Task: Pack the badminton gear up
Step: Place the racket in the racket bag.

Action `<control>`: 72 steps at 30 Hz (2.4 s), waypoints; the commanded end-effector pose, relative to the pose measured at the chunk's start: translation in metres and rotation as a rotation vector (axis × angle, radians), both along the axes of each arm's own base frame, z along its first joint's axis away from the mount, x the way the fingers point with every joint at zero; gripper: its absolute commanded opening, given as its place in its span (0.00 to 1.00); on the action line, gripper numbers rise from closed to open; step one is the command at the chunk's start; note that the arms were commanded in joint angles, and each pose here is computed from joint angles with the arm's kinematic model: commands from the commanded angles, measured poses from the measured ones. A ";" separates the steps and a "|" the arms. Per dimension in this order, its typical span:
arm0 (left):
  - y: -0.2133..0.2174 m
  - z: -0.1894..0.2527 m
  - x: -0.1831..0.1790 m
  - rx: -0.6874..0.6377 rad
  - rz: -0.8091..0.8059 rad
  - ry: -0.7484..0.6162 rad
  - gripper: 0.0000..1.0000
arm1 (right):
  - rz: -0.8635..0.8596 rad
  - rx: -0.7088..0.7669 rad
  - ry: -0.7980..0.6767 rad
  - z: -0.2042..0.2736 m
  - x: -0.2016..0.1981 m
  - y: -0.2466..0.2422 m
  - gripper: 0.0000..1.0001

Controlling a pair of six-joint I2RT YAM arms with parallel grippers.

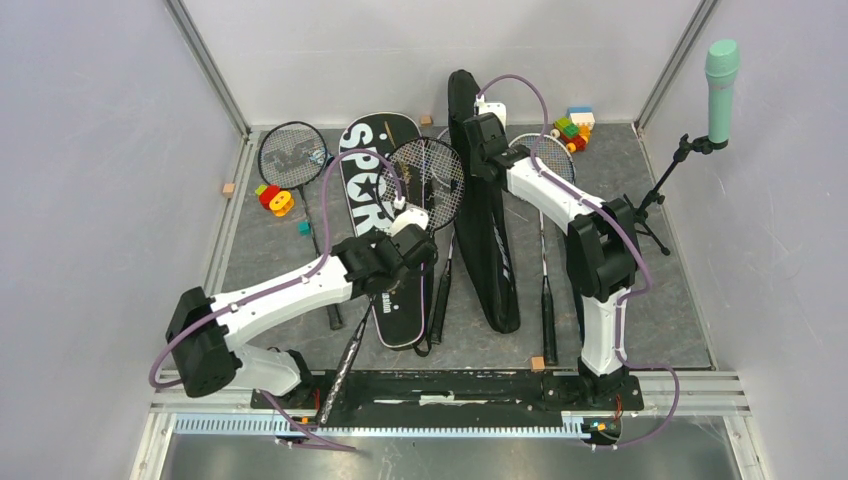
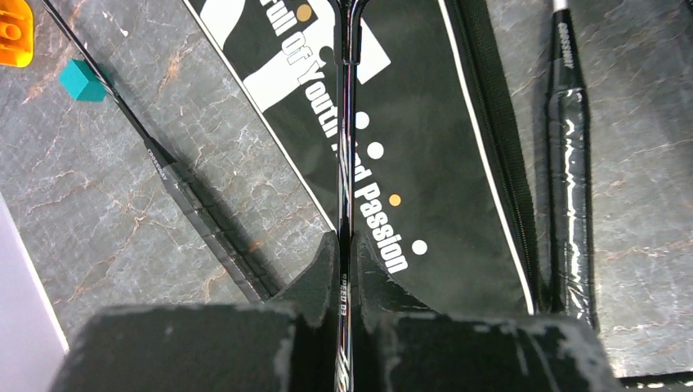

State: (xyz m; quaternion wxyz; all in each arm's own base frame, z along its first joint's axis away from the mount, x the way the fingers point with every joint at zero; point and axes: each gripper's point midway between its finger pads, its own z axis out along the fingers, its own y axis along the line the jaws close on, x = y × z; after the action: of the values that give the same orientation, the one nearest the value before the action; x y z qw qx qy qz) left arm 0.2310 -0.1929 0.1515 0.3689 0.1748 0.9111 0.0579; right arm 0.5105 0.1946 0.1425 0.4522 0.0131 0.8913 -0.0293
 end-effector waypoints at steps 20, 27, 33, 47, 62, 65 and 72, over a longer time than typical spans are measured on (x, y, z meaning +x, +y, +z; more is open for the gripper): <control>-0.109 -0.015 0.039 -0.184 -0.075 -0.034 0.02 | 0.372 0.463 -0.044 0.013 -0.053 0.078 0.00; -0.155 0.004 0.061 -0.379 -0.099 -0.100 0.02 | 0.578 0.684 0.010 0.019 -0.107 0.108 0.00; -0.161 0.005 0.077 -0.436 -0.072 -0.143 0.02 | 0.761 0.783 0.056 0.024 -0.145 0.123 0.00; -0.174 0.035 0.149 -0.732 0.165 -0.366 0.02 | 0.827 1.156 0.182 0.028 -0.242 0.128 0.00; -0.114 0.022 0.070 -0.565 -0.061 -0.221 1.00 | 0.524 0.767 0.112 -0.010 -0.126 0.090 0.00; -0.092 0.018 0.034 -0.554 -0.133 -0.139 1.00 | 0.475 0.729 0.097 -0.012 -0.114 0.084 0.00; -0.108 -0.005 -0.041 -0.690 -0.296 0.198 1.00 | 0.445 0.758 0.085 -0.015 -0.110 0.085 0.00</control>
State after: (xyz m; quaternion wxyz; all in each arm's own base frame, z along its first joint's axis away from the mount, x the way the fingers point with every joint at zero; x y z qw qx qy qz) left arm 0.2426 -0.2899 0.1903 0.4479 0.1322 0.8429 -0.2671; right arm 0.3873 0.2794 0.1154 0.3474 -0.0187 0.8490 0.3977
